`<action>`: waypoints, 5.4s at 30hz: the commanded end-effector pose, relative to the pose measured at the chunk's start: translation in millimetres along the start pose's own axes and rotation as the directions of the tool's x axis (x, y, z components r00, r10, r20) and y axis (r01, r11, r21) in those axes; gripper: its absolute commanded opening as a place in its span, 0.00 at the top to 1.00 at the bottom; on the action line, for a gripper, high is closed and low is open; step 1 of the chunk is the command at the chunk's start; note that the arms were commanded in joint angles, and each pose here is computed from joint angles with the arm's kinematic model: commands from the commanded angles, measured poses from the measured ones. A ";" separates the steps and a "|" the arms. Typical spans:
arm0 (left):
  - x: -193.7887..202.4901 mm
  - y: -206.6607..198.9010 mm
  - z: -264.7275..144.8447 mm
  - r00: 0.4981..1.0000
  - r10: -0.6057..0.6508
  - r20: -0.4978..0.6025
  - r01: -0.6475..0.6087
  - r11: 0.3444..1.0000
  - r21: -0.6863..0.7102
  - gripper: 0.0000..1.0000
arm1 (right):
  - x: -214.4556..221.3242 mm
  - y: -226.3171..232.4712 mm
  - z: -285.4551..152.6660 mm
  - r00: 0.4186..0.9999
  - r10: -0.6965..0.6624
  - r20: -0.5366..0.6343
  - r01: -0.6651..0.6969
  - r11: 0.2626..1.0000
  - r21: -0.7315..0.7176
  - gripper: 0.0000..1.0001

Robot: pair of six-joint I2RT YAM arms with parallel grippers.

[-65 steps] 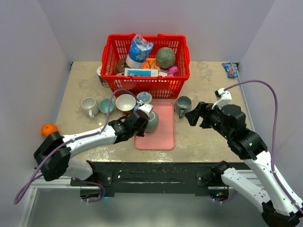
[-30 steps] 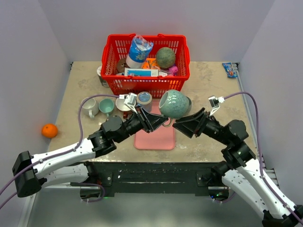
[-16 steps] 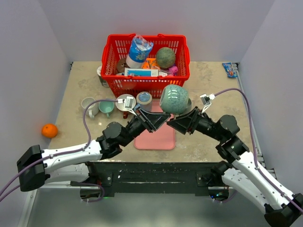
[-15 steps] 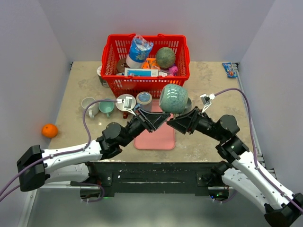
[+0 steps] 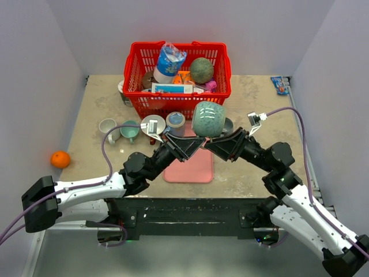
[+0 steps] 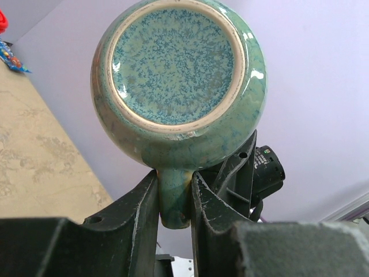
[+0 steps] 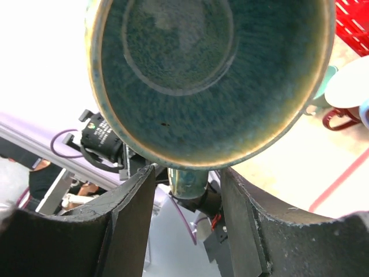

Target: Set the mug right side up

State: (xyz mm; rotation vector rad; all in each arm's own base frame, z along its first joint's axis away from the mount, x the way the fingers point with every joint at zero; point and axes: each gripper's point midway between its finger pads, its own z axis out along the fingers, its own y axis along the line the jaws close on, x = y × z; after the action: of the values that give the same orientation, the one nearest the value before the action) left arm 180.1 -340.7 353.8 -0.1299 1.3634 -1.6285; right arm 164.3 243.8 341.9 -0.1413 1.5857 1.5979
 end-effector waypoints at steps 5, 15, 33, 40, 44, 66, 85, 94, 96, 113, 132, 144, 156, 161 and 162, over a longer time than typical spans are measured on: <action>-36.0 -64.9 -0.3 0.983 -0.135 0.121 0.102 0.963 0.250 1.00 | -9.1 17.9 3.9 0.999 0.005 0.044 -0.001 0.996 -0.087 0.53; -34.7 -65.1 -1.6 0.981 -0.148 0.129 0.110 0.958 0.264 1.00 | -7.3 23.5 3.6 0.999 0.015 0.030 -0.011 0.995 -0.104 1.00; -31.6 -67.6 -6.5 0.990 -0.098 0.106 0.067 0.962 0.263 0.64 | -16.0 35.0 -5.6 0.997 -0.017 0.069 0.024 0.994 -0.105 1.00; -27.5 -80.2 -10.4 0.994 -0.094 0.050 0.075 0.953 0.294 0.80 | -7.0 38.6 -8.2 0.996 -0.094 0.005 0.094 0.989 -0.111 1.00; -24.7 -79.6 -11.3 0.997 -0.076 0.025 0.066 0.959 0.275 0.86 | -3.6 40.6 -11.3 0.993 -0.115 -0.016 0.113 0.987 -0.115 1.00; -14.8 -70.8 -13.1 0.991 0.122 -0.064 -0.108 0.977 0.184 0.53 | 9.5 17.7 -15.2 0.993 -0.093 -0.070 0.092 0.996 -0.019 1.00; -14.6 -36.4 -24.0 0.948 0.293 -0.125 -0.291 0.956 0.038 0.51 | 0.8 10.1 -11.7 0.999 -0.035 -0.023 0.036 0.999 0.041 1.00; -23.8 -26.9 -30.2 0.921 0.361 -0.149 -0.369 0.929 -0.031 0.51 | -4.6 -12.9 -12.0 1.000 -0.014 0.012 0.012 0.986 0.164 1.00; -28.5 -26.6 -32.9 0.920 0.363 -0.144 -0.373 0.927 -0.047 0.51 | -8.0 -22.9 -12.4 0.999 -0.015 0.032 0.008 0.976 0.218 1.00; -41.2 12.0 -69.6 0.916 0.358 -0.180 -0.393 0.889 -0.234 0.49 | -51.1 -55.0 -14.7 0.984 -0.105 0.146 0.022 0.879 0.477 1.00; -37.3 53.9 -96.1 0.905 0.335 -0.261 -0.418 0.814 -0.403 0.44 | -113.9 -158.1 -99.4 0.870 -0.491 0.050 0.080 0.241 0.967 1.00; -35.2 62.0 -106.2 0.904 0.324 -0.280 -0.420 0.802 -0.425 0.38 | -94.7 -243.1 -111.1 0.917 -0.394 0.062 0.022 0.206 0.978 1.00; -33.0 68.3 -110.1 0.905 0.316 -0.285 -0.417 0.795 -0.441 0.36 | -84.6 -291.9 -113.8 0.934 -0.342 0.100 -0.001 0.278 0.961 1.00; -30.6 70.0 -109.9 0.904 0.313 -0.292 -0.418 0.794 -0.441 0.38 | -73.1 -308.9 -107.4 0.939 -0.331 0.094 0.015 0.312 0.950 1.00; -30.4 69.0 -109.0 0.904 0.312 -0.292 -0.417 0.796 -0.438 0.38 | -70.6 -313.0 -108.8 0.941 -0.325 0.090 0.013 0.302 0.953 1.00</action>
State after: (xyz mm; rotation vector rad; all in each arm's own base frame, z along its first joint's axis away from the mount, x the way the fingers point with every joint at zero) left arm 167.6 -236.4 268.5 0.0351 1.8351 -0.9551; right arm 311.7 54.2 84.8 0.5505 2.1551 0.1498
